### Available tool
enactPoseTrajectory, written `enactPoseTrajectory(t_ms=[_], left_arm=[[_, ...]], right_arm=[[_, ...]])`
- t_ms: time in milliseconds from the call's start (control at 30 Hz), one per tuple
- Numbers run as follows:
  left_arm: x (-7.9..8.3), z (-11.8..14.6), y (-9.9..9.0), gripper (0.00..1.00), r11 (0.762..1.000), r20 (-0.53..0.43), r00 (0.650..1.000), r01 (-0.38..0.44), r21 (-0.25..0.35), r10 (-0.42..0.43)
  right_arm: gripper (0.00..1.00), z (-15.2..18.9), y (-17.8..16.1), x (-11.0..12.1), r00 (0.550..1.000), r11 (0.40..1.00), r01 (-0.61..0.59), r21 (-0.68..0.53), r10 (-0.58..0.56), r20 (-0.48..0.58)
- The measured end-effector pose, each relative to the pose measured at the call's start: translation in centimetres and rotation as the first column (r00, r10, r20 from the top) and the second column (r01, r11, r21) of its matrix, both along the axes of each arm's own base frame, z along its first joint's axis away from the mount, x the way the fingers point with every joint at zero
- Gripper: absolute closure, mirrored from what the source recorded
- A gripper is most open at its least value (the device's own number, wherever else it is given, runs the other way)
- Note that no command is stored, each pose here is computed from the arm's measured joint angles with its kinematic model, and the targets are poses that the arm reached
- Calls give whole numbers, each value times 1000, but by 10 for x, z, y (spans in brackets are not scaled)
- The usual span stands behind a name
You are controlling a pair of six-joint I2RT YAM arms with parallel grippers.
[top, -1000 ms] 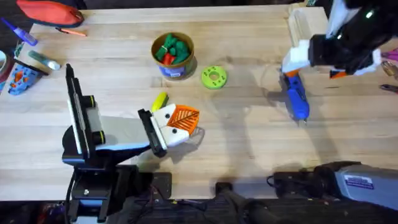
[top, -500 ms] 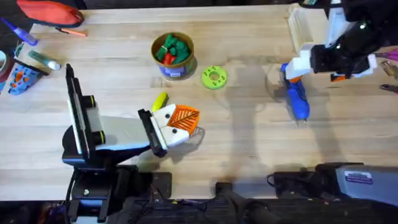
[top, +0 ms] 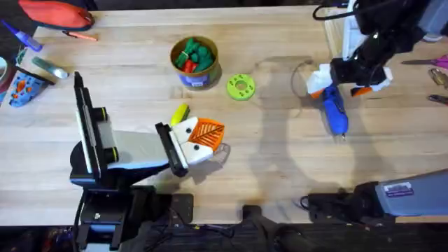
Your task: Pick up the gripper from the table and insert it into the empty holder that is missing its gripper. Then pick up a screw, insert it into the mounting hole, and use the screwdriver to tighten it. Finally, clean up the table by picking up the vegetable and placing it into the bucket.
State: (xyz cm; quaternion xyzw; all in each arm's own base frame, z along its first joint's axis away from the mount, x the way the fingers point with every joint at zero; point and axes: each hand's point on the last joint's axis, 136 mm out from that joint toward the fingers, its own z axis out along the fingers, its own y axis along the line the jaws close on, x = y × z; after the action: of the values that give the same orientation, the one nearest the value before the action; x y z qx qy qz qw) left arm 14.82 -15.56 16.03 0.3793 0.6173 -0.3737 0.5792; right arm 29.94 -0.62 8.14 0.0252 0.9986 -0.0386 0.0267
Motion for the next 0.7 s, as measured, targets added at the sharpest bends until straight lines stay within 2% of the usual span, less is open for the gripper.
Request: enactPoseTrajectory(t_ms=[367, 700], left_arm=[[0, 0, 0, 985, 1000, 0, 1000, 0, 0, 0], [0, 0, 0, 985, 1000, 0, 1000, 0, 0, 0]], right_arm=[[61, -19, 3, 7, 1000, 1000, 3, 25, -3, -15], [62, -27, -8, 7, 999, 999, 33, 27, -33, -7]])
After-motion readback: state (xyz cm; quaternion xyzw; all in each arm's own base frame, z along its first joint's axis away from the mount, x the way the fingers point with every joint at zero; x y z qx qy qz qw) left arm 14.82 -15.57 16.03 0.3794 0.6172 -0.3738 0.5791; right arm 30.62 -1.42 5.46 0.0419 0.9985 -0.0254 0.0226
